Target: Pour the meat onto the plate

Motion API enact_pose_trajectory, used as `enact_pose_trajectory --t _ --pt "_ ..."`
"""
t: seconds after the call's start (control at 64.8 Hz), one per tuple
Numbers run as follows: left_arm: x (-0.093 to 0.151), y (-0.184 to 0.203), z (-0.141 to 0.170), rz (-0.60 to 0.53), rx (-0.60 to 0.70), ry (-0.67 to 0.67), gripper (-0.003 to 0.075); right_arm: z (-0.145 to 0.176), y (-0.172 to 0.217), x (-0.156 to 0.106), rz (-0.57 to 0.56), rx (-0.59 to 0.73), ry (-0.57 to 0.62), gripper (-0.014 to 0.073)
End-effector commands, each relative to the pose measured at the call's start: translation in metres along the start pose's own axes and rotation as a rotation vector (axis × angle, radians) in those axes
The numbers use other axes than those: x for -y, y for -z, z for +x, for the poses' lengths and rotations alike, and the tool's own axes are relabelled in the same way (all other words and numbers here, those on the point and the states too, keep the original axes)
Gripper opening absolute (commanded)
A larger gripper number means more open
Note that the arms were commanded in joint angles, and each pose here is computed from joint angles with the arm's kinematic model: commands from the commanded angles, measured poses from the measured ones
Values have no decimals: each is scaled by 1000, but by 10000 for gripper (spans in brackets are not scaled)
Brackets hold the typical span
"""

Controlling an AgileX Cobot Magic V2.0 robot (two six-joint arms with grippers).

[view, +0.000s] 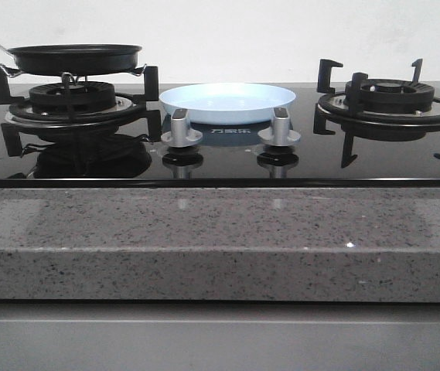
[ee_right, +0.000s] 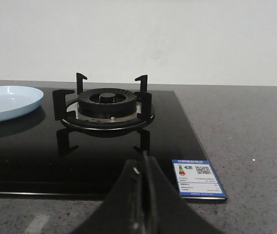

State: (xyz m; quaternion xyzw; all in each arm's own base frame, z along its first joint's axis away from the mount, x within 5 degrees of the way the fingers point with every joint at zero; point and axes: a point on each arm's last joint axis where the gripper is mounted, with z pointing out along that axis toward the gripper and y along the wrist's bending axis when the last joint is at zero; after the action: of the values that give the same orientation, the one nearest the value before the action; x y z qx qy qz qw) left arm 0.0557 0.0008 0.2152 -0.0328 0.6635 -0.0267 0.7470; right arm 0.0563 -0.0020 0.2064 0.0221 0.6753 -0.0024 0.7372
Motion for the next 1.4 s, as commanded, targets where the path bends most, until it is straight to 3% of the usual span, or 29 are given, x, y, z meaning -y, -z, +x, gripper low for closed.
enact_pose_trajectory --t 0.0,0.988,1.142,1.389 --pt "0 2 -6 10 91 16 -20 -11 2 0 3 111 12 -69" --pt "1 2 -9 11 115 11 -20 -11 2 0 3 110 12 -69" --pt "3 5 -34 18 161 14 -20 -25 4 0 4 89 12 -69" --pt "10 20 -94 32 103 11 -20 -90 11 -3 1 -1 11 -69"
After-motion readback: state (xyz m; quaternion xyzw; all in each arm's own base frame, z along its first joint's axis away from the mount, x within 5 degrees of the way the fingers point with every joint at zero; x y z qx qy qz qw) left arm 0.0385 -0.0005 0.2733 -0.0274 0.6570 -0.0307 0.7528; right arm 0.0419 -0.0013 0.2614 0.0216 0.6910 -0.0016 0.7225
